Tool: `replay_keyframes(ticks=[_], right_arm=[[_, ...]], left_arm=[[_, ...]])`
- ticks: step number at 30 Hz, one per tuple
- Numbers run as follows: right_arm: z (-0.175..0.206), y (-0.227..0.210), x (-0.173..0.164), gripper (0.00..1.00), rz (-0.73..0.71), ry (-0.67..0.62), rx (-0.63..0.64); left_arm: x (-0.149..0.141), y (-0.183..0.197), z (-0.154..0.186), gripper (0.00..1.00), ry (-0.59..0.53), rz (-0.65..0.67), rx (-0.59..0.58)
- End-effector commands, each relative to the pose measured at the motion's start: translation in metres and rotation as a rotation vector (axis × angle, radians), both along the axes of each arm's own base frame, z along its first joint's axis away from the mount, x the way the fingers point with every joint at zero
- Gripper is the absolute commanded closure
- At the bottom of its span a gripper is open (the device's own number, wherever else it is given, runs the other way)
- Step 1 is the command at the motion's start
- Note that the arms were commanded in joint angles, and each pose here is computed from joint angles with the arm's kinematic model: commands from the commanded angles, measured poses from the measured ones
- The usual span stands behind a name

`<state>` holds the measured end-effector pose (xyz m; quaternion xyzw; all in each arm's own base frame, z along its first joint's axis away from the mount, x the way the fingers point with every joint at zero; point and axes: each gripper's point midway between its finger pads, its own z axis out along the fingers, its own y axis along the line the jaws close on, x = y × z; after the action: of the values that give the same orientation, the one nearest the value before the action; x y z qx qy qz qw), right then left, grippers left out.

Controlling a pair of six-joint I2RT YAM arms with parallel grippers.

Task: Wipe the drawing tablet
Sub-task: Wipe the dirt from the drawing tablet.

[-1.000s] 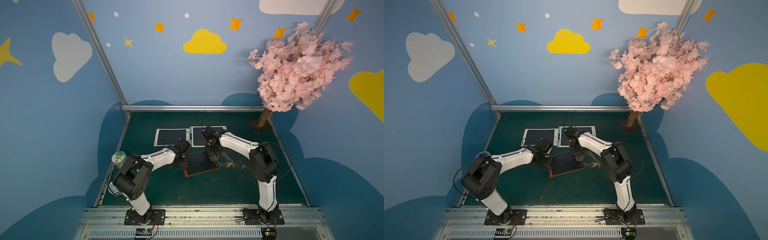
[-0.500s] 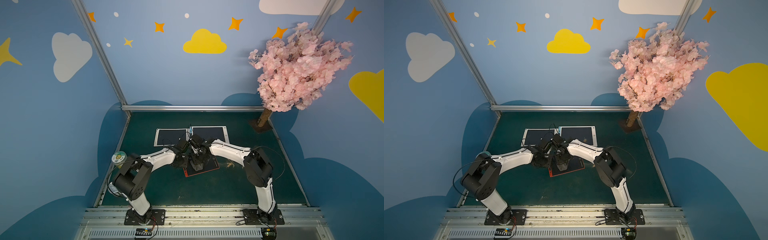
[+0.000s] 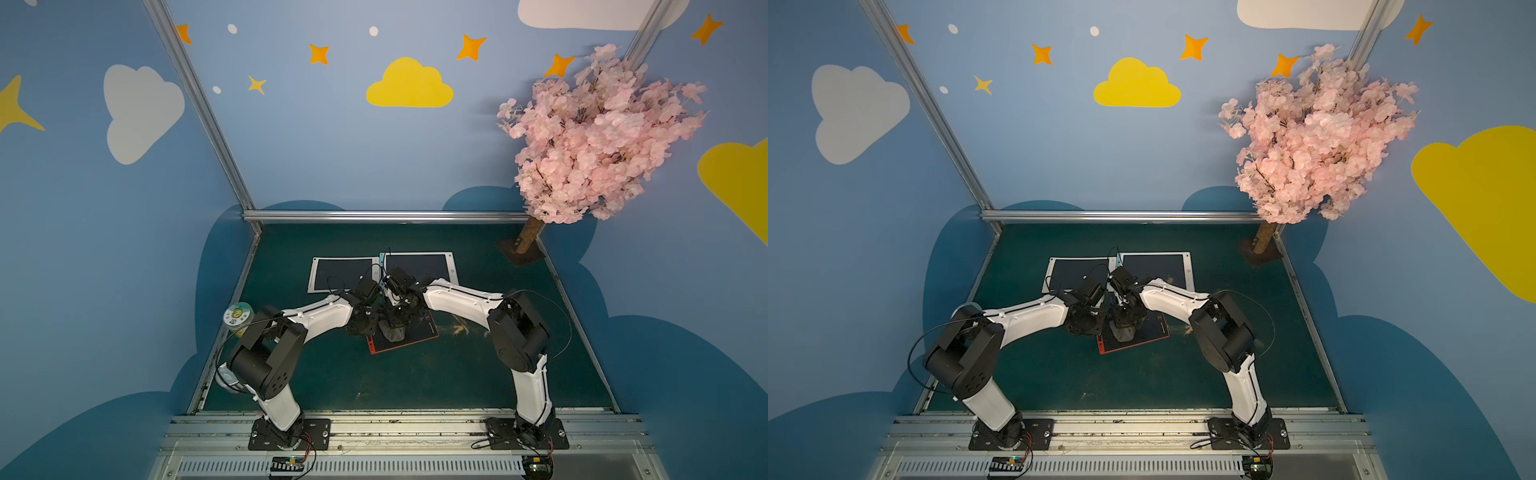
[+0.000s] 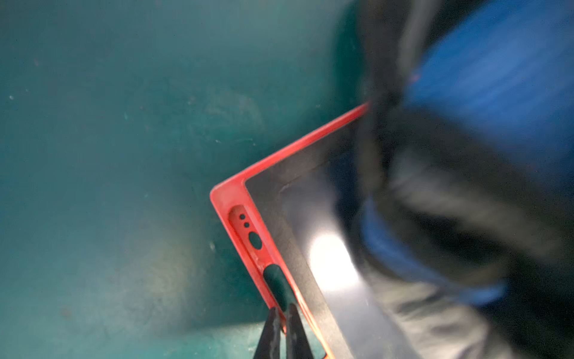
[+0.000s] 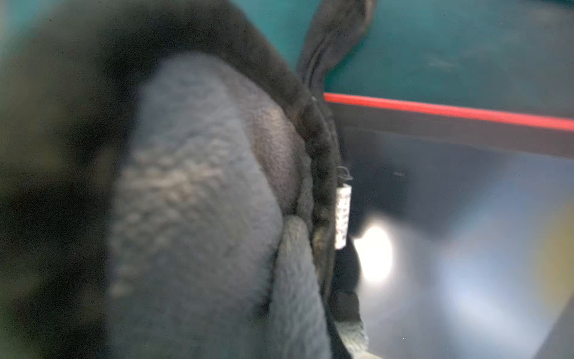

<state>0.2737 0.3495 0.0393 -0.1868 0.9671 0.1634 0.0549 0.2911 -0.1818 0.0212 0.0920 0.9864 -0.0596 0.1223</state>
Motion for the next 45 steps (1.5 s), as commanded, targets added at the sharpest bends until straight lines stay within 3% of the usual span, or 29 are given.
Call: replay_keyframes(ticks=[1, 4, 7, 13, 19, 22, 29, 32, 35, 41, 45], right_arm=[[-0.028, -0.08, 0.003, 1.0, -0.148, 0.071, -0.152], [-0.026, -0.113, 0.01, 1.0, -0.214, 0.07, -0.149], [-0.026, -0.118, 0.008, 1.0, -0.215, 0.082, -0.143], [-0.029, -0.062, -0.016, 1.0, -0.133, 0.119, -0.061], [-0.025, 0.001, -0.043, 1.0, -0.083, 0.226, 0.118], [-0.03, -0.014, -0.036, 1.0, -0.111, 0.214, 0.083], [-0.037, -0.095, -0.013, 1.0, -0.258, 0.198, 0.014], [-0.038, -0.103, -0.017, 1.0, -0.269, 0.201, 0.008], [-0.04, -0.081, -0.029, 1.0, -0.233, 0.214, 0.021], [-0.045, 0.007, -0.059, 1.0, -0.084, 0.242, 0.054], [-0.05, 0.028, -0.05, 1.0, -0.078, 0.25, 0.074]], left_arm=[[-0.003, -0.004, 0.0, 0.92, 0.017, -0.011, -0.007], [-0.004, -0.007, 0.001, 0.92, 0.015, -0.012, -0.029], [-0.005, -0.011, 0.004, 0.92, 0.014, -0.012, -0.063], [-0.005, -0.022, 0.015, 0.92, 0.011, 0.007, -0.18], [-0.005, -0.019, 0.05, 0.88, -0.005, 0.067, -0.396], [-0.006, -0.005, 0.072, 0.84, -0.053, 0.089, -0.405], [-0.011, 0.013, 0.122, 0.75, -0.236, 0.161, -0.52], [-0.013, 0.022, 0.134, 0.74, -0.306, 0.182, -0.559], [-0.014, 0.026, 0.134, 0.74, -0.307, 0.196, -0.558], [-0.017, 0.028, 0.128, 0.75, -0.295, 0.207, -0.558], [-0.019, 0.032, 0.125, 0.75, -0.288, 0.212, -0.545]])
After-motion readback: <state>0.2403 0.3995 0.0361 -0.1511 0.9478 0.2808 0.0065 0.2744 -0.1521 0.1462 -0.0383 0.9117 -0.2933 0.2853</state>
